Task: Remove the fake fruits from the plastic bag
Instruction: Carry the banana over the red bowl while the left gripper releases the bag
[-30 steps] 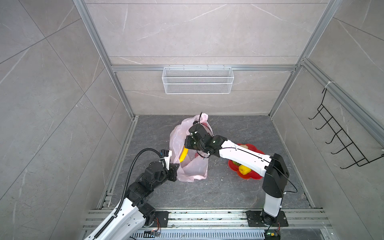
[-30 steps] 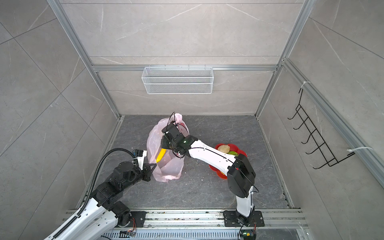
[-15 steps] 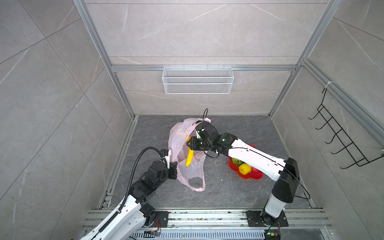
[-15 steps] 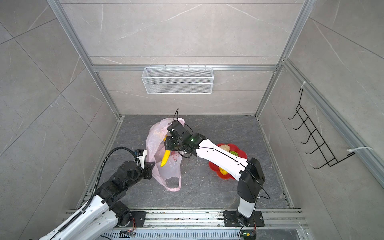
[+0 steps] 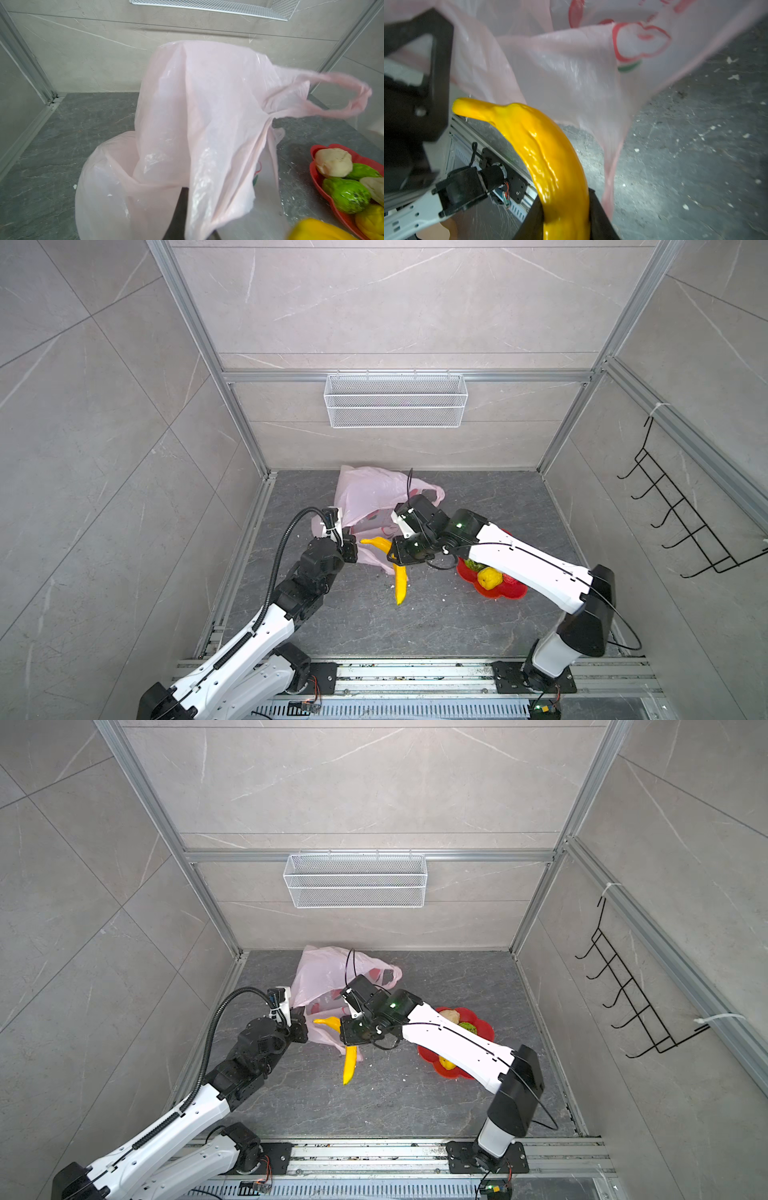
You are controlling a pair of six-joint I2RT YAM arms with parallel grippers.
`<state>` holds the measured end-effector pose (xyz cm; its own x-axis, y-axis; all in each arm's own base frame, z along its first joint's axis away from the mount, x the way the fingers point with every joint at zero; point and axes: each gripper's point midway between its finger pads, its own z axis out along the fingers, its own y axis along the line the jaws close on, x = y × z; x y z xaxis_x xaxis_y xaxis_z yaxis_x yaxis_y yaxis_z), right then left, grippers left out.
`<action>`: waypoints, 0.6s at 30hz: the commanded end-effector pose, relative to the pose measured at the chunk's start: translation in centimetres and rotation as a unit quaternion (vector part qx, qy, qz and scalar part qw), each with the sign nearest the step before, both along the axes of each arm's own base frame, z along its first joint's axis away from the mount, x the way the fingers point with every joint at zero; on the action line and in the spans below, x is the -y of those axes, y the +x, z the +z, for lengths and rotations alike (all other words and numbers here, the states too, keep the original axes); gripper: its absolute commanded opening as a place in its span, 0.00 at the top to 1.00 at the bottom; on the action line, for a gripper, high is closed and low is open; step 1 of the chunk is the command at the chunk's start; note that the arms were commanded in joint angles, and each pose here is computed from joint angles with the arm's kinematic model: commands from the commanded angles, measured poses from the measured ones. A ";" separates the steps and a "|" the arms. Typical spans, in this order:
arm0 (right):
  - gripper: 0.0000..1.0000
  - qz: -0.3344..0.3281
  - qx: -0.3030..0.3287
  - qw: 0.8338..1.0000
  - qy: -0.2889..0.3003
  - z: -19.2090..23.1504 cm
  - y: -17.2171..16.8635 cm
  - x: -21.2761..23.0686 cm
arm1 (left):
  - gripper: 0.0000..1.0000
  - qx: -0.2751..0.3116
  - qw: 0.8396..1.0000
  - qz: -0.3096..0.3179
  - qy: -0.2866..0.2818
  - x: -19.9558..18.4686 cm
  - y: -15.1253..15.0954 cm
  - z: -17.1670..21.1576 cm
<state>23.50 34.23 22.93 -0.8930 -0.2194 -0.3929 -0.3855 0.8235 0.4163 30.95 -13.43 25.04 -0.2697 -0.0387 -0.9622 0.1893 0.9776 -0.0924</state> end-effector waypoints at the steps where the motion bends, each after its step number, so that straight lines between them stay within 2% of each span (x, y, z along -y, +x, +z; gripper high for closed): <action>1: 0.86 -0.018 0.023 0.999 -0.037 1.5 -1.4 4.3 | 0.96 0.039 0.998 0.046 0.004 -1.9 1.3 2.8; 5: 0.86 -0.083 0.056 0.990 -0.095 2.5 -1.3 9.8 | 0.96 0.012 0.999 0.042 0.008 -2.2 1.7 2.4; 11: 0.86 -0.222 0.100 0.955 -0.168 2.4 0.9 19.3 | 0.95 -0.035 0.999 0.020 -0.008 -1.4 1.0 1.1; 15: 0.86 -0.327 0.097 0.918 -0.204 1.0 2.1 25.3 | 0.94 -0.048 0.998 0.009 -0.025 -1.1 0.3 0.6; 18: 0.85 -0.414 0.084 0.886 -0.192 -1.0 2.6 29.2 | 0.93 -0.050 0.998 0.004 -0.031 -1.1 -0.1 0.3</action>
<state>26.06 8.70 22.81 -0.8135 0.2198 -0.5385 0.2298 0.9720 0.0496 31.40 -12.20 24.56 -0.3734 -0.0556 -0.9260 0.1528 0.9809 -0.1205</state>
